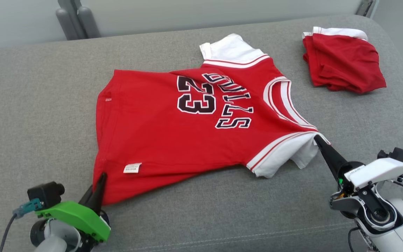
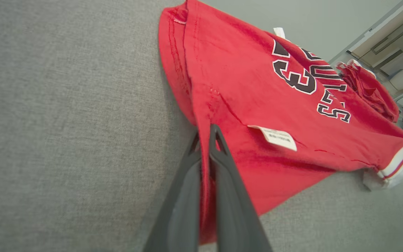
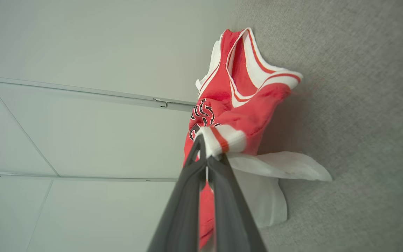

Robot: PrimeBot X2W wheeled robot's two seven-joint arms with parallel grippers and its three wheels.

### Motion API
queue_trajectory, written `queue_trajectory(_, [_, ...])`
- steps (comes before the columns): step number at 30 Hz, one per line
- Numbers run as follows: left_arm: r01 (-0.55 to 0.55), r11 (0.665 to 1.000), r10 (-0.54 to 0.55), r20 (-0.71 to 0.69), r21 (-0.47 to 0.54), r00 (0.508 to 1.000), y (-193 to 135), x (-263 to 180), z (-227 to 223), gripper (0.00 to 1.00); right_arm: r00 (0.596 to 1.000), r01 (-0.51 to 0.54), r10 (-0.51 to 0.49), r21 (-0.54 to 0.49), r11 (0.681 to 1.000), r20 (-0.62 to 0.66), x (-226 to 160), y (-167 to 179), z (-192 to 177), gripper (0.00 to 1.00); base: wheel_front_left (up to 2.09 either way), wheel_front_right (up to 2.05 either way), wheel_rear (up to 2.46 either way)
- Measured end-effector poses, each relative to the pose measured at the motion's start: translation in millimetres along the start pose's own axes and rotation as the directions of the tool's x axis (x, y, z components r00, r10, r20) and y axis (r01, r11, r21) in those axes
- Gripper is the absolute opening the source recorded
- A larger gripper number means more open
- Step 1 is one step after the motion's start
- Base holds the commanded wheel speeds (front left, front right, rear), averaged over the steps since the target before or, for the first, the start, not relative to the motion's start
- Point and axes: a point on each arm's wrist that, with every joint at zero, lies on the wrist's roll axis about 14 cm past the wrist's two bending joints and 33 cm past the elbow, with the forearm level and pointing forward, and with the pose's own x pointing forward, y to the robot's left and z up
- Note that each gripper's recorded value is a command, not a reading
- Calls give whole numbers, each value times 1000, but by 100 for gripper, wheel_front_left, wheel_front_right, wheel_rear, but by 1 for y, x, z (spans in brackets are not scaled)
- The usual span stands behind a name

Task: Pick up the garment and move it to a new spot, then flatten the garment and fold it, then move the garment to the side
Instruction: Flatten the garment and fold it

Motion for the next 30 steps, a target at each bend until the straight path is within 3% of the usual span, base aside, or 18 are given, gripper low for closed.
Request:
queue_trajectory(2, [-14, 1000, 15, -33, 19, 999, 5, -8, -11, 0, 1000, 9, -9, -12, 1000, -9, -5, -3, -2, 0, 0, 0, 0])
queue_trajectory(7, [-13, 998, 16, -58, 65, 998, 6, -18, -21, 42, 1000, -12, 12, -19, 1000, -12, -9, 3, -4, 0, 0, 0, 0])
queue_trajectory(9, [-14, 998, 17, -43, 65, 999, 6, -19, -18, 84, 1000, -24, 24, -19, 1000, -12, -9, 6, -5, 0, 0, 0, 0])
queue_trajectory(10, [-16, 998, 18, -39, 65, 999, 7, -19, -16, 100, 1000, -27, 27, -18, 999, -14, -9, 7, -6, 0, 0, 0, 0])
queue_trajectory(14, [-16, 998, 18, -34, 64, 999, 6, -20, -17, 100, 1000, -22, 21, -32, 999, -20, -10, 5, -8, 0, 0, 0, 0])
queue_trajectory(21, [-30, 997, 32, -21, 67, 999, 10, -23, -16, 100, 995, 55, -70, -177, 983, -76, -17, -24, -20, 0, 0, 0, 0])
queue_trajectory(26, [22, 989, -16, -37, 144, 999, -2, -23, -19, 100, 992, 93, -110, -230, 969, -62, -19, -36, -20, 0, 0, 0, 0])
queue_trajectory(27, [33, 987, -27, -43, 159, 999, -4, -23, -20, 100, 992, 100, -116, -238, 966, -56, -19, -38, -20, 24, 0, 0, 0])
queue_trajectory(28, [42, 984, -34, -47, 175, 998, -5, -22, -20, 100, 992, 104, -120, -241, 965, -50, -19, -39, -19, 32, 0, 0, 0])
queue_trajectory(30, [59, 973, -47, -58, 221, 997, -6, -20, -19, 100, 992, 109, -121, -242, 964, -39, -18, -41, -19, 59, 0, 0, 0])
